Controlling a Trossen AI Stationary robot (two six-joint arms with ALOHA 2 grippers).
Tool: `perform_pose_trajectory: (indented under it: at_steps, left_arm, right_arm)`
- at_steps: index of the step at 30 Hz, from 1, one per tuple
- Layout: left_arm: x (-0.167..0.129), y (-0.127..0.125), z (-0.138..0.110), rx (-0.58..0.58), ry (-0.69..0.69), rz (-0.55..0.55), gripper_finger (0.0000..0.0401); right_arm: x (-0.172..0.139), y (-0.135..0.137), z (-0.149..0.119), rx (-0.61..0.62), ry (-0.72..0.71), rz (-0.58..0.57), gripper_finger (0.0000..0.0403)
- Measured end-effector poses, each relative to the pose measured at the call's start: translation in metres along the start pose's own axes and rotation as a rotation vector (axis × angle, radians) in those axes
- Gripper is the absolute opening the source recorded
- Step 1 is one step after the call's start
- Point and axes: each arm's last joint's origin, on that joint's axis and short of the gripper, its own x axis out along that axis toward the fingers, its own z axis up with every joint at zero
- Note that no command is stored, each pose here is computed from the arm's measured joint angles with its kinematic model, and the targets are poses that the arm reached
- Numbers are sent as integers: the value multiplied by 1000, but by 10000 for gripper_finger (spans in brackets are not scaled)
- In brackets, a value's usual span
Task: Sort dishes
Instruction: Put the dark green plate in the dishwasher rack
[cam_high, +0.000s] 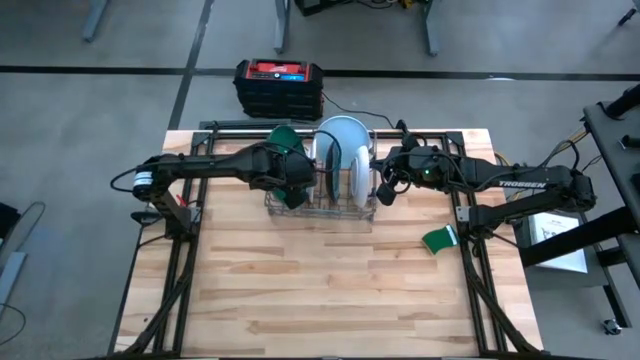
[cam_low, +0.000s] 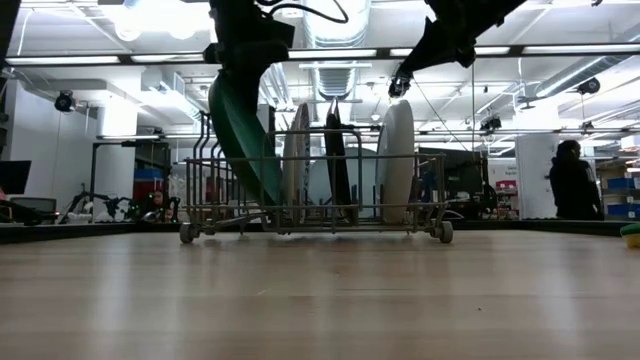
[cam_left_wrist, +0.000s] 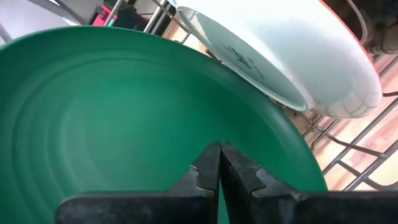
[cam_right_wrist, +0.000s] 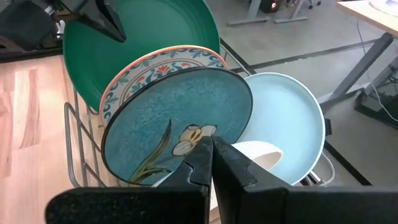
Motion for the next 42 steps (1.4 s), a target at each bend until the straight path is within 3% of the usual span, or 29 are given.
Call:
perform_pose_trajectory:
  at_steps: [7,15,21,26,32,42]
  left_arm:
    - [-6,1,2,-3,-11,-7,0]
    - [-56,18,22,-35,-133,-64,0]
    - [-95,53,23,-197,-134,-17,0]
    - [-110,66,25,-342,-164,-39,8]
    - [-103,66,25,-344,-121,-64,56]
    - [-75,72,28,-364,-63,47,164]
  right_arm:
    - [0,0,0,0,0,0,0]
    - [0,0,0,-7,0,0,0]
    - [0,0,-2,-14,19,-1,0]
    - [0,0,-3,-19,34,-1,0]
    - [0,0,-4,-22,44,0,0]
    - [0,0,-6,-20,60,9,0]
